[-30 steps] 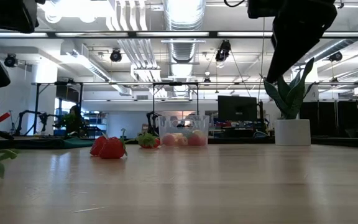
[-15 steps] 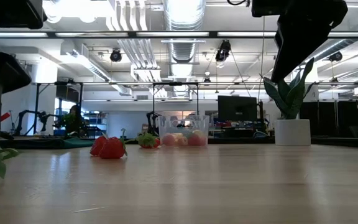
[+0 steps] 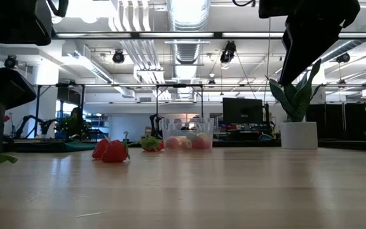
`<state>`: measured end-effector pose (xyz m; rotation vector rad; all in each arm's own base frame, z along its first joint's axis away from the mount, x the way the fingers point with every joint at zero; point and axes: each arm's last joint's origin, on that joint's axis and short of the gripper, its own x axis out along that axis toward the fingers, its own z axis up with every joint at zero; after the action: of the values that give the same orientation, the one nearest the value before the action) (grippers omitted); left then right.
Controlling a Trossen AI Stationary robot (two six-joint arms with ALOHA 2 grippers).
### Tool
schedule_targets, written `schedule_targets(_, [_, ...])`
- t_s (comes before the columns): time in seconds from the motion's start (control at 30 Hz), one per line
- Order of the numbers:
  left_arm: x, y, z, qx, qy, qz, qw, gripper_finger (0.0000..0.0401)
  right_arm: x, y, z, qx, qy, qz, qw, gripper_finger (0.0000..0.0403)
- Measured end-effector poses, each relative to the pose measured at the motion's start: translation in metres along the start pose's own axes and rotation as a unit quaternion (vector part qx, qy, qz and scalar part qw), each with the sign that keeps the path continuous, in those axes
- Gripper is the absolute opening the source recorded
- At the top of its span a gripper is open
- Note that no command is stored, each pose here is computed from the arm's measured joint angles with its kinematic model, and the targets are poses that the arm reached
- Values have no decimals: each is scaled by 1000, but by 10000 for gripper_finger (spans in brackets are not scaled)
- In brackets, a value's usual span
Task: Pick and placing Produce into tupperware
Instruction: Put the red strawberry into the transparent bin
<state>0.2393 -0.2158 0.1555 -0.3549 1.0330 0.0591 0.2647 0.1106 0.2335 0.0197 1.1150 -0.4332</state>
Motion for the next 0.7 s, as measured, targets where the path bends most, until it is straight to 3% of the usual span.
schedule_targets(0.2, [0,1,-1,0,4,1,1000,225,-1,1,-1,-3,-5,-1,1000,233])
schedule_targets(0.4, [3,5,-6,0,20,2,1000,224,-22,6,-8,-27,-88,-41,995,233])
schedule_targets(0.5, [4,7,-6,0,22,5,1000,224,-30,-2,-10,-43,-90,-49,994,233])
schedule_targets(0.7, [5,11,-2,-8,19,10,1000,224,-59,-17,-14,12,-107,10,994,233])
